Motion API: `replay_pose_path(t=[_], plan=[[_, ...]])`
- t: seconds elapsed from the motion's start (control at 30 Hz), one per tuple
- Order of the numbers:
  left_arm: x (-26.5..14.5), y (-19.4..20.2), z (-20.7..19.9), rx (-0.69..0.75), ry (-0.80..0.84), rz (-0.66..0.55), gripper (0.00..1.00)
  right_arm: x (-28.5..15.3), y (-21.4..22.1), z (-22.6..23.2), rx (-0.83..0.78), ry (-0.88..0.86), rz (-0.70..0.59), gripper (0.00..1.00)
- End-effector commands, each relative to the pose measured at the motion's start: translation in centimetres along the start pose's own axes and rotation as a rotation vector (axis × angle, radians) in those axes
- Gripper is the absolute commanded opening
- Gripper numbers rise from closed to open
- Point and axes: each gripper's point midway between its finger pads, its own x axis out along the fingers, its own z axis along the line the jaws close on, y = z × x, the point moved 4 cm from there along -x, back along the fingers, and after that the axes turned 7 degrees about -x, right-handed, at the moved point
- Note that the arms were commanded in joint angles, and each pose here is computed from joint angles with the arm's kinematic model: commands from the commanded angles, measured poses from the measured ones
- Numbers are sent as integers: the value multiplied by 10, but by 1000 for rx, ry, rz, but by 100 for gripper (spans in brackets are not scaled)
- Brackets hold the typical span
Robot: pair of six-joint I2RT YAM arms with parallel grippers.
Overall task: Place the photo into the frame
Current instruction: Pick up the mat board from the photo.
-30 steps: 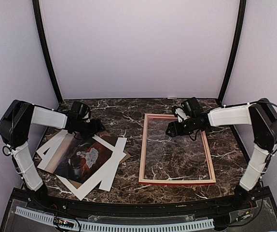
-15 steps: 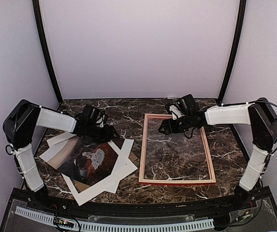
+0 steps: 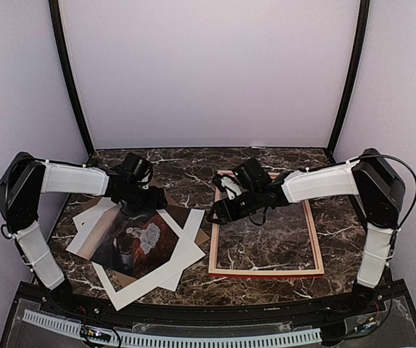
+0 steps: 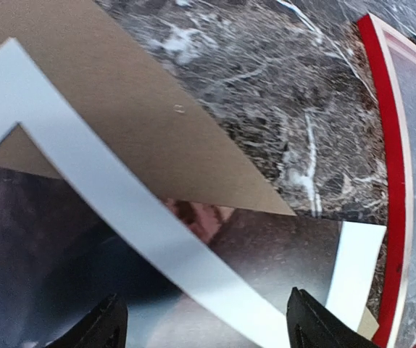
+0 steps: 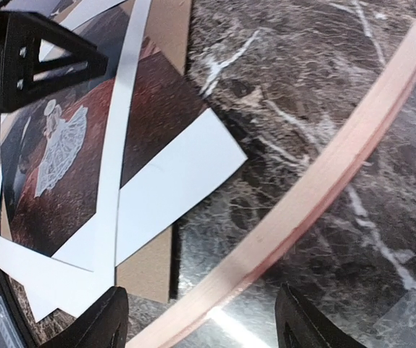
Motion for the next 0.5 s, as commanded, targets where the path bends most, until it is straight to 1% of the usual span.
replay_pose_path(t=[0.0,0.13,0.23,0.37,0.47], plan=[[-43,-17,27,2,-225,-152,80,12,-10,36,-44,-80,-22,70],[-64,-13,43,-16,-299,-190,83,27,-2,60,-69,-112,24,69],[-71,-2,59,-53,-332,-178,84,38,5,73,-81,-120,77,66],[-89,12,73,-125,-297,-178,84,47,20,83,-68,-105,180,62],[-97,22,76,-147,-274,-171,84,48,29,86,-36,-90,232,58]])
